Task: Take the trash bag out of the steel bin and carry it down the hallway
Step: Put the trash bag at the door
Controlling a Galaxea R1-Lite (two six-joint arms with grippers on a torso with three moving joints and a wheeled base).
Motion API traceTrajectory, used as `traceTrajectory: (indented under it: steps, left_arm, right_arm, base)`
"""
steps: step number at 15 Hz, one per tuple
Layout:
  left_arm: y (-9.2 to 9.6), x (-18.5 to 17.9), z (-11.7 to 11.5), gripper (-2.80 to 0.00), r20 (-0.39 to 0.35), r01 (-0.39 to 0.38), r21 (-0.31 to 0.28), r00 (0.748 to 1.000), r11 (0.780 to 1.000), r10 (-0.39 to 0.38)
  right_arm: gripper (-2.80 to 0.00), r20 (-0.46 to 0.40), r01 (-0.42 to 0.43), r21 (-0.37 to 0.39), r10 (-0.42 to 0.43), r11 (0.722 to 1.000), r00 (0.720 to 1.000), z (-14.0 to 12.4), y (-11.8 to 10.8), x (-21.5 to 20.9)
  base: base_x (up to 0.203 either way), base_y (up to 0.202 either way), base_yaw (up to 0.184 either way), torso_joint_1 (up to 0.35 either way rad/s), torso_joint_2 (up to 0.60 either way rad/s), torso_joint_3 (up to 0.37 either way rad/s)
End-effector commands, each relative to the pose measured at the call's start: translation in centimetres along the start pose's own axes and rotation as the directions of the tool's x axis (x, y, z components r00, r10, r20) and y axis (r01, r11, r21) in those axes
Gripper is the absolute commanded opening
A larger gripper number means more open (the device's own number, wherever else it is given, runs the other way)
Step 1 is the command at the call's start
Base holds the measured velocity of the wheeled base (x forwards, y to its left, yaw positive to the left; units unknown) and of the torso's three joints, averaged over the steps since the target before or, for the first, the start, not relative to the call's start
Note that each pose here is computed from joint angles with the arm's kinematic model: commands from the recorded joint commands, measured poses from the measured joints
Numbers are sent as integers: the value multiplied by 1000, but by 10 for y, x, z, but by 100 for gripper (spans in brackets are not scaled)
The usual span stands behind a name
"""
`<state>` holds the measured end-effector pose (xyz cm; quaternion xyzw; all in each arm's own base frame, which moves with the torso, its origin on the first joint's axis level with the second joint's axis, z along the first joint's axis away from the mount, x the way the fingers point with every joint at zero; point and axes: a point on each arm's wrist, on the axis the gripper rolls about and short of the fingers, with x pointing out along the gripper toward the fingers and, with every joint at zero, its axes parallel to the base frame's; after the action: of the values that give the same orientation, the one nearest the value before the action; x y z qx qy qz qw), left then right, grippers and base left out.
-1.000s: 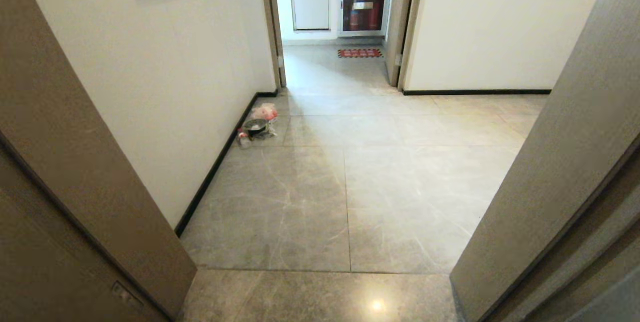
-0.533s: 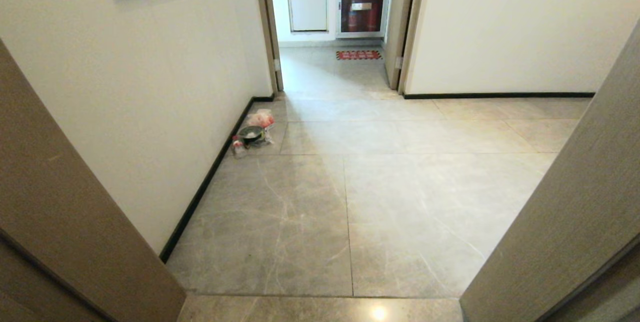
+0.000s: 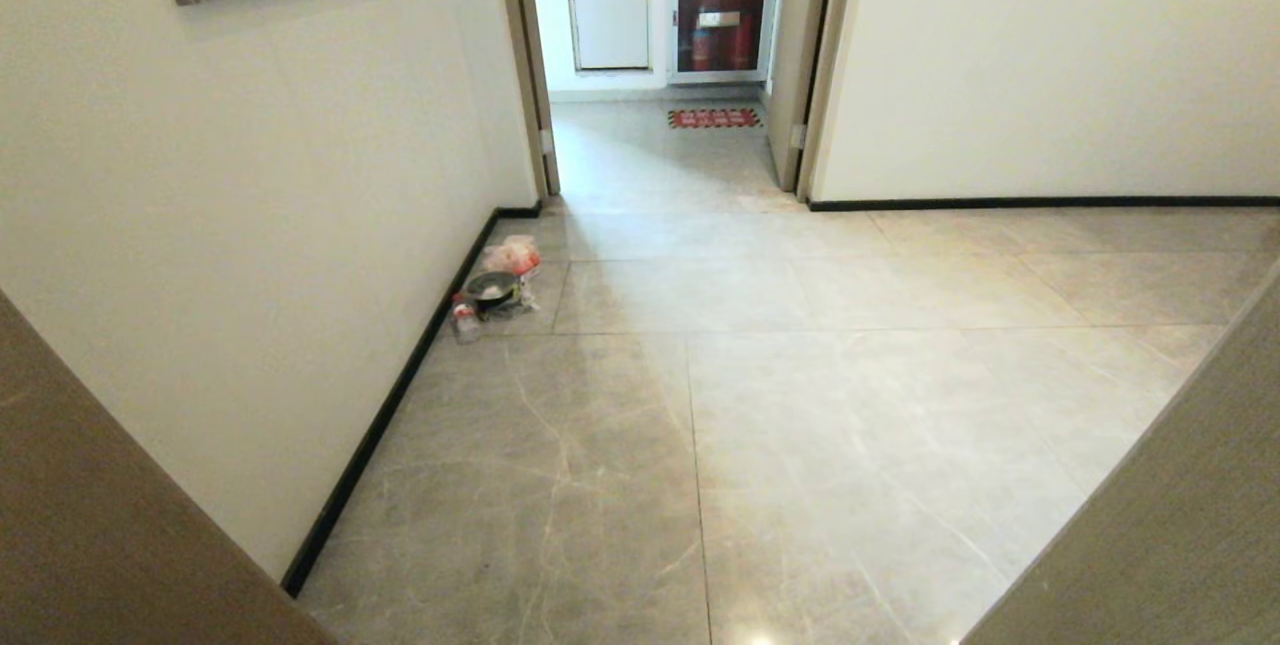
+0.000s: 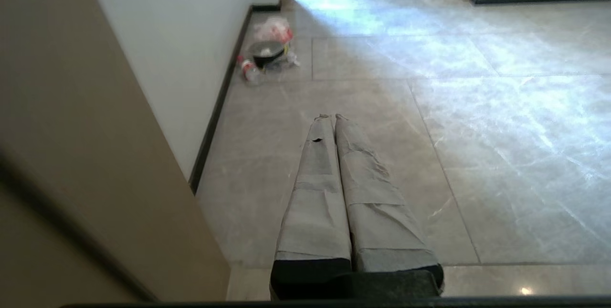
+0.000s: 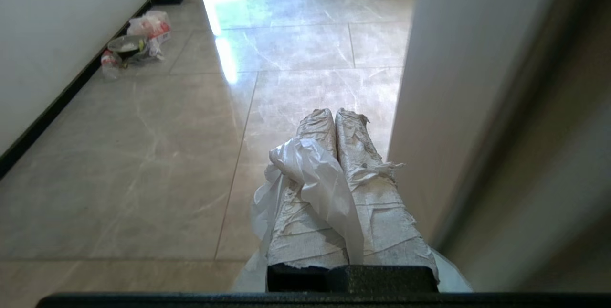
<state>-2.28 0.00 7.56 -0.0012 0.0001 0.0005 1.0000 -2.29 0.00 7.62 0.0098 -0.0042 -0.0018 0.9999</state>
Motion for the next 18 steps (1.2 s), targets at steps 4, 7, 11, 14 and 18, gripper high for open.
traceTrajectory:
  steps: [4,7,11,14,18]
  left_arm:
    - [0,0,0,-280,0,1,1,1000,1000,-1]
    - [0,0,0,-280,0,-1,1,1000,1000,1]
    - [0,0,0,-280,0,-1,1,1000,1000,1]
    - [0,0,0,-280,0,-1,1,1000,1000,1]
    - [0,0,0,-280,0,-1,1,1000,1000,1]
  right_arm:
    - [-280,-1,-1,0,1,1000,1000,0,0,0]
    - [-280,1,-1,0,1,1000,1000,0,0,0]
    - [-280,1,-1,0,1,1000,1000,0,0,0]
    - [-280,-2,1,2,-1,1000,1000,-1,0,0]
    - [-280,-1,1,0,-1,1000,1000,0,0,0]
  base:
    - [180,0,-2,1,2,0]
    - [187,0,-3,2,3,2]
    - [184,0,-2,3,1,1]
    - [184,0,-3,-1,1,2]
    - [184,0,-3,4,2,2]
